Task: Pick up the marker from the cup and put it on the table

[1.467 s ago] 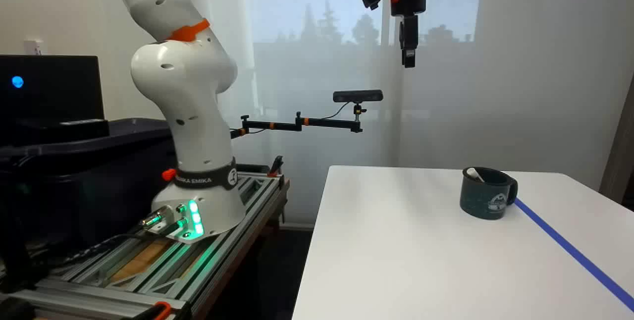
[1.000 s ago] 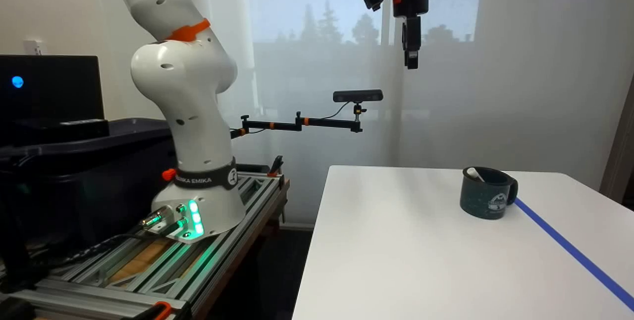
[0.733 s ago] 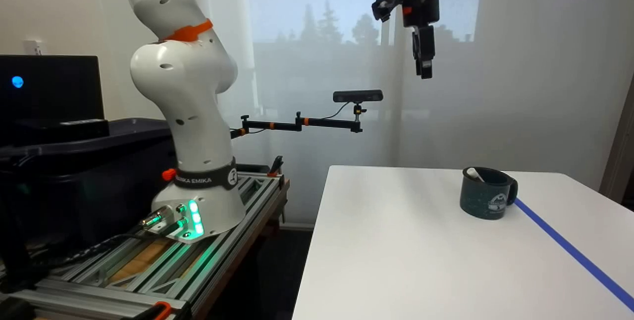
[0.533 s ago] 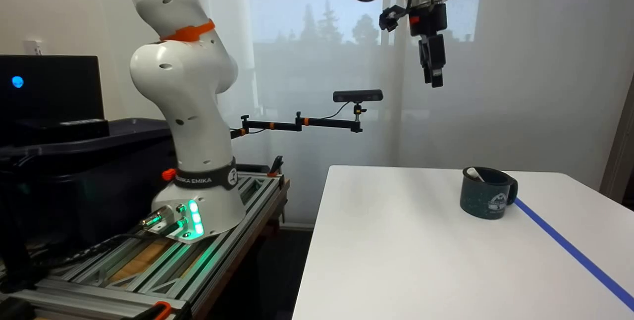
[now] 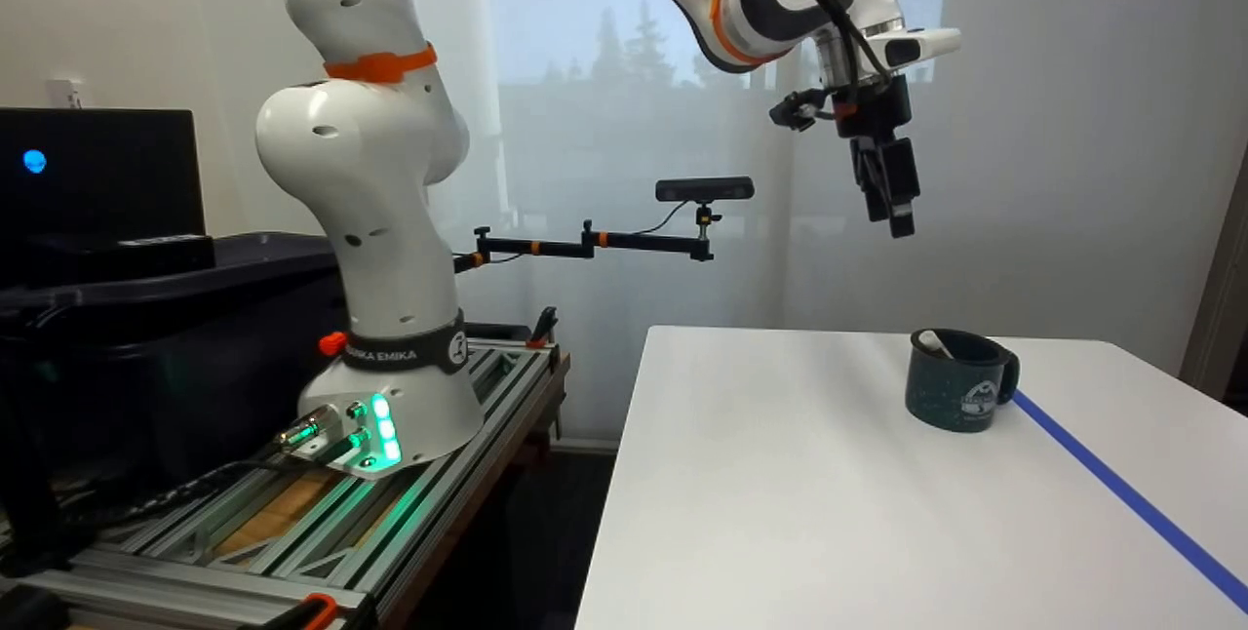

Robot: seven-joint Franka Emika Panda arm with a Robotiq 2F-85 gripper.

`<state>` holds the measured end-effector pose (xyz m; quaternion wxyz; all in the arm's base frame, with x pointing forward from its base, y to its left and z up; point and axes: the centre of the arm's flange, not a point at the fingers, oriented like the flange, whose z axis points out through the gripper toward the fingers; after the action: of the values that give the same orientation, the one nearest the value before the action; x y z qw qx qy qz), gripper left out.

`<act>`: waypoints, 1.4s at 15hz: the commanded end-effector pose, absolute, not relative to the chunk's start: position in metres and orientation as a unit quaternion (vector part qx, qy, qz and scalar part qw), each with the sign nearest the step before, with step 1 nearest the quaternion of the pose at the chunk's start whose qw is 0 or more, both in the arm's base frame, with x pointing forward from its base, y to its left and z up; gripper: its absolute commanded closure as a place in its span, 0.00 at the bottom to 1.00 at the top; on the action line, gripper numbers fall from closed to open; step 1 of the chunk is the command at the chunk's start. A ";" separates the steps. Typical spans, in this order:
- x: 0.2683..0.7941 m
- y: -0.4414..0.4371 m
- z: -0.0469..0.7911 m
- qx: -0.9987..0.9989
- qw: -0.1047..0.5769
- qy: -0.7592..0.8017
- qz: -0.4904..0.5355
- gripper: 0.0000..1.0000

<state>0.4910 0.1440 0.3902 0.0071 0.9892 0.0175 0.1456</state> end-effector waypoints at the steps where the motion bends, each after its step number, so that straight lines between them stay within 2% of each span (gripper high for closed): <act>1: 0.503 0.141 0.365 0.987 0.013 0.027 0.161 0.00; 16: 0.532 0.143 0.298 0.981 0.000 0.045 0.188 0.00; 19: 0.537 0.146 0.291 0.980 0.001 0.047 0.192 0.04; 21: 0.541 0.145 0.286 0.980 0.004 0.045 0.194 0.12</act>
<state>0.5320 0.1379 0.2925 -0.0008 0.9820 0.0487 0.1823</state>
